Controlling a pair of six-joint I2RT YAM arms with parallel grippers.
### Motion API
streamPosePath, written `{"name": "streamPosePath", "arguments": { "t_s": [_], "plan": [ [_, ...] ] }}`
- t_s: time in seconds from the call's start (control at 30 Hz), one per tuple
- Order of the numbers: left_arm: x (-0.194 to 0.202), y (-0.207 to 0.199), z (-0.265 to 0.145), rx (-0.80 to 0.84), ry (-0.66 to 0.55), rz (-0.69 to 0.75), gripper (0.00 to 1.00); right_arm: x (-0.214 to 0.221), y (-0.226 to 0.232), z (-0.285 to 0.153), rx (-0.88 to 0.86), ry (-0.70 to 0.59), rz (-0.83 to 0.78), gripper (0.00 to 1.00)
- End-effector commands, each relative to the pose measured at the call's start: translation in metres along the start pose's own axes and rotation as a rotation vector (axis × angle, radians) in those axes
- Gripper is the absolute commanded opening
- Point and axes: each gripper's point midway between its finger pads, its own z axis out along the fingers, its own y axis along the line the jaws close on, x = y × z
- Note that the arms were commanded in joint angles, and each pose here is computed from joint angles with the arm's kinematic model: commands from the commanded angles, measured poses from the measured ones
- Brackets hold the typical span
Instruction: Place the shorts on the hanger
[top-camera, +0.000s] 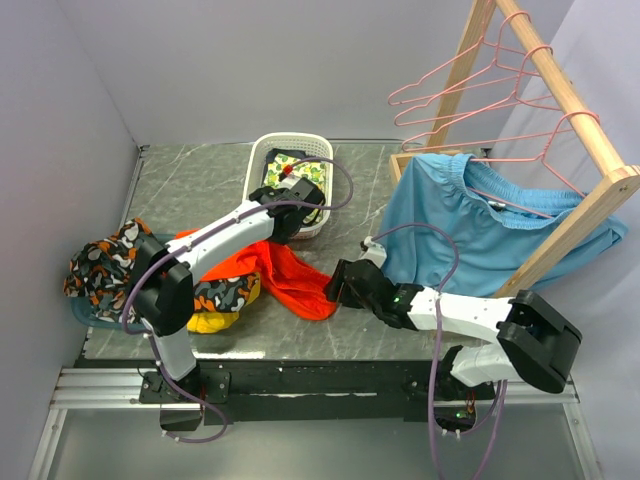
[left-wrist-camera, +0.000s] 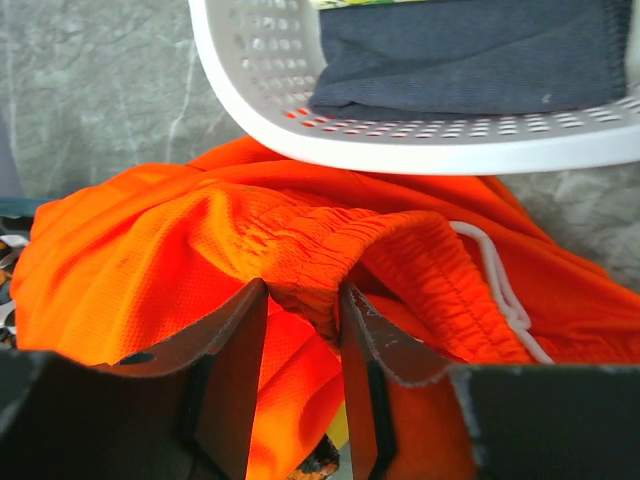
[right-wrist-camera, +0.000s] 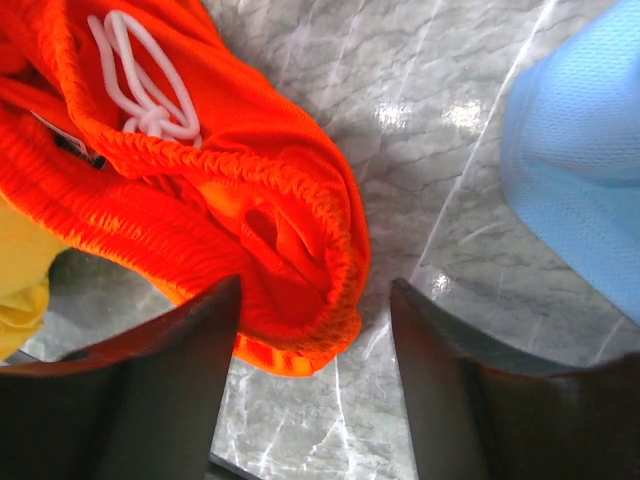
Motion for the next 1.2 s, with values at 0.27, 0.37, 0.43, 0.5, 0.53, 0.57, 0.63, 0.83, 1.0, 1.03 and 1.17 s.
{"name": "streamPosePath", "arguments": {
  "t_s": [0.27, 0.37, 0.43, 0.5, 0.53, 0.57, 0.63, 0.83, 1.0, 1.03, 1.17],
  "plan": [
    [0.002, 0.012, 0.015, -0.105, 0.019, -0.012, 0.43, 0.021, 0.003, 0.010, -0.027, 0.048, -0.023, 0.49],
    [0.000, 0.015, 0.021, -0.117, 0.030, -0.033, 0.38, 0.022, 0.008, 0.010, -0.032, 0.051, -0.039, 0.46],
    [-0.004, 0.021, 0.023, -0.139, 0.027, -0.054, 0.18, 0.020, 0.013, 0.008, -0.036, 0.043, -0.053, 0.33],
    [-0.013, 0.034, 0.021, -0.164, 0.009, -0.095, 0.03, 0.010, 0.013, 0.004, -0.003, 0.008, -0.077, 0.19],
    [-0.025, 0.039, 0.013, -0.166, -0.020, -0.124, 0.01, 0.004, 0.024, -0.004, -0.029, -0.017, -0.082, 0.05],
    [-0.035, 0.048, 0.003, -0.164, -0.050, -0.155, 0.01, 0.001, 0.024, -0.010, -0.018, -0.028, -0.097, 0.00],
    [-0.064, 0.059, -0.021, -0.132, -0.129, -0.222, 0.01, -0.021, 0.035, -0.028, -0.011, -0.099, -0.122, 0.00],
    [-0.140, 0.120, -0.118, -0.081, -0.396, -0.381, 0.01, -0.085, 0.085, -0.102, -0.057, -0.290, -0.188, 0.00],
    [-0.181, 0.158, -0.193, 0.025, -0.628, -0.463, 0.01, -0.148, 0.119, -0.163, -0.083, -0.455, -0.219, 0.00],
    [-0.193, 0.167, -0.213, 0.059, -0.697, -0.513, 0.01, -0.157, 0.122, -0.171, -0.080, -0.477, -0.221, 0.00],
    [-0.216, 0.179, -0.278, 0.242, -0.882, -0.589, 0.01, -0.208, 0.136, -0.224, -0.094, -0.601, -0.209, 0.00]
  ]
}}
